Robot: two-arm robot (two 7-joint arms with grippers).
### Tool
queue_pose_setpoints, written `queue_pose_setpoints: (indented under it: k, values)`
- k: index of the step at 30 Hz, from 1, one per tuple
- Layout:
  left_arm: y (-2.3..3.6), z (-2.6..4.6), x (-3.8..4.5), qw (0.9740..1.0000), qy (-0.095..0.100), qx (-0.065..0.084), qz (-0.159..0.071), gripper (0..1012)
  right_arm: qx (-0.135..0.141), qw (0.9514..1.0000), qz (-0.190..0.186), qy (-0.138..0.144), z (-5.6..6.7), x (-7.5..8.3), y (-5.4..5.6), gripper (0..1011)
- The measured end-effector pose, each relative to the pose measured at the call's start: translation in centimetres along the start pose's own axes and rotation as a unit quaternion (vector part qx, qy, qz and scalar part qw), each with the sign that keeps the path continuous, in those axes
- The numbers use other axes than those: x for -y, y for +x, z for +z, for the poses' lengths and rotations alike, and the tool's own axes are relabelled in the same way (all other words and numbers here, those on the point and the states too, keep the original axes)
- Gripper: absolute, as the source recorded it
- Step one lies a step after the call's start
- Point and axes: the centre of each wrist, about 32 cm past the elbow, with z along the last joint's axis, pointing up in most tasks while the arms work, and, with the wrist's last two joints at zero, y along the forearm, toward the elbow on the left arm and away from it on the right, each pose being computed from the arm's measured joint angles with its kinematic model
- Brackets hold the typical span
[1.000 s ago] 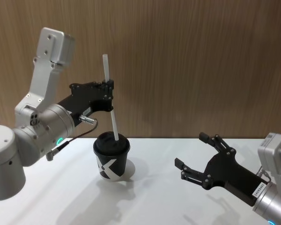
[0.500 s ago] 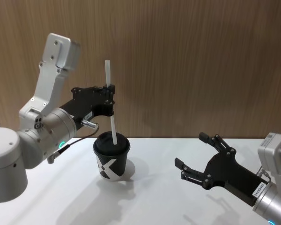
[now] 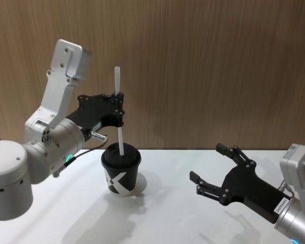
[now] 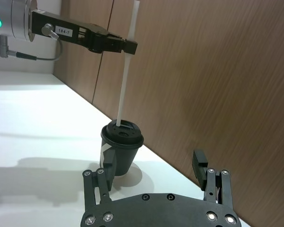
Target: Pick up the straw with one hand, pass it to the other hand, and insert it into the cup.
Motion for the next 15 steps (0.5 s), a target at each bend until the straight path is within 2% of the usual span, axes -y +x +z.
queue_pose_setpoints:
  k: [15]
  values:
    - [0.01,-0.38,0.54,1.0000,-0.003,0.001,-0.001,11,0.000,1.0000,0.000,0.000,0.00,0.00,0.00,1001]
